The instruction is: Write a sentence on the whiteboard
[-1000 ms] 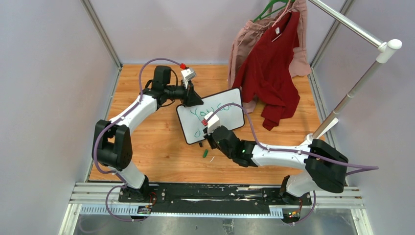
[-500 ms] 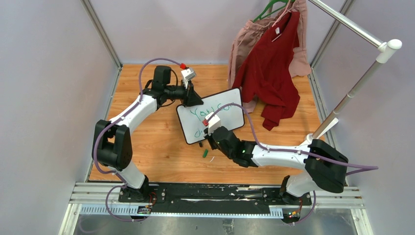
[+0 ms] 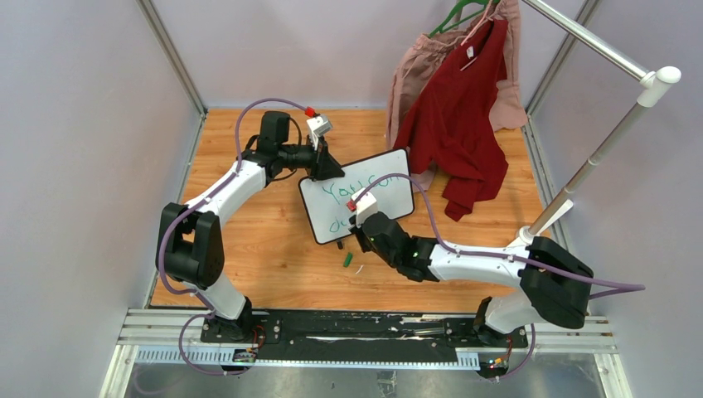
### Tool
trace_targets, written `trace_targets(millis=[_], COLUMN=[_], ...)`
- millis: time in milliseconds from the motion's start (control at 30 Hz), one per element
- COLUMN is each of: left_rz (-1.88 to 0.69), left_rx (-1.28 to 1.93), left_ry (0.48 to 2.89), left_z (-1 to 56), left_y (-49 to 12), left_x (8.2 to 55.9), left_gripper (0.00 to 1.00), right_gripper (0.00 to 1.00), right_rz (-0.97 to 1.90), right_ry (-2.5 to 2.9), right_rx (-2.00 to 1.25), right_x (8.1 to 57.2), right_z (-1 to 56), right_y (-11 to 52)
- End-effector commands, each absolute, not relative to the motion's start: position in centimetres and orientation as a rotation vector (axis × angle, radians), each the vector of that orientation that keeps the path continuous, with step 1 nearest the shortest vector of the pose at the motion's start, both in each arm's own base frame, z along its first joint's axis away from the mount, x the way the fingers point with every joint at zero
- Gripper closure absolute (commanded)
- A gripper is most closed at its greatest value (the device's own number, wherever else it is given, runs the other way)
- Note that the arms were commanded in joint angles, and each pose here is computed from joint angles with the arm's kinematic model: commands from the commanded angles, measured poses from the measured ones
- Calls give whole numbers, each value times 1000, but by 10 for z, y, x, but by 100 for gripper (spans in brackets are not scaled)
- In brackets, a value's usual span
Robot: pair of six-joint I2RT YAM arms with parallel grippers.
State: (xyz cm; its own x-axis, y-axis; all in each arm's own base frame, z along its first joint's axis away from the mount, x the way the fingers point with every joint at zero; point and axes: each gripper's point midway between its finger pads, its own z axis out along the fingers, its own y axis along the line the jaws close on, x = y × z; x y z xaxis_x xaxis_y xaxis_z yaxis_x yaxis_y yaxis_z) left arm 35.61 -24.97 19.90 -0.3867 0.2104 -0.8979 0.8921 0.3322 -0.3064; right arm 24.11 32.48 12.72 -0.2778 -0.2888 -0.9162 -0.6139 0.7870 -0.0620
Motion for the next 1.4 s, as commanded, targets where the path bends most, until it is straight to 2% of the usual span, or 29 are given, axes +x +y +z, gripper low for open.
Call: trace_targets(millis=[0, 533, 1367], left_rz=[-1042, -1046, -1045], left_rx=[1013, 1016, 1018], left_ry=[1753, 1754, 1754], left_z=[204, 203, 204], left_y=[-252, -253, -254], left_x=[356, 355, 355], left_gripper=[100, 100, 100], right_gripper=[100, 100, 100], right_rz=[287, 336, 409], right_ry=[1858, 1827, 1854], right_rx=[-611, -624, -692], right_x=[261, 264, 247], right_z=[140, 158, 146], right_y=[308, 323, 345])
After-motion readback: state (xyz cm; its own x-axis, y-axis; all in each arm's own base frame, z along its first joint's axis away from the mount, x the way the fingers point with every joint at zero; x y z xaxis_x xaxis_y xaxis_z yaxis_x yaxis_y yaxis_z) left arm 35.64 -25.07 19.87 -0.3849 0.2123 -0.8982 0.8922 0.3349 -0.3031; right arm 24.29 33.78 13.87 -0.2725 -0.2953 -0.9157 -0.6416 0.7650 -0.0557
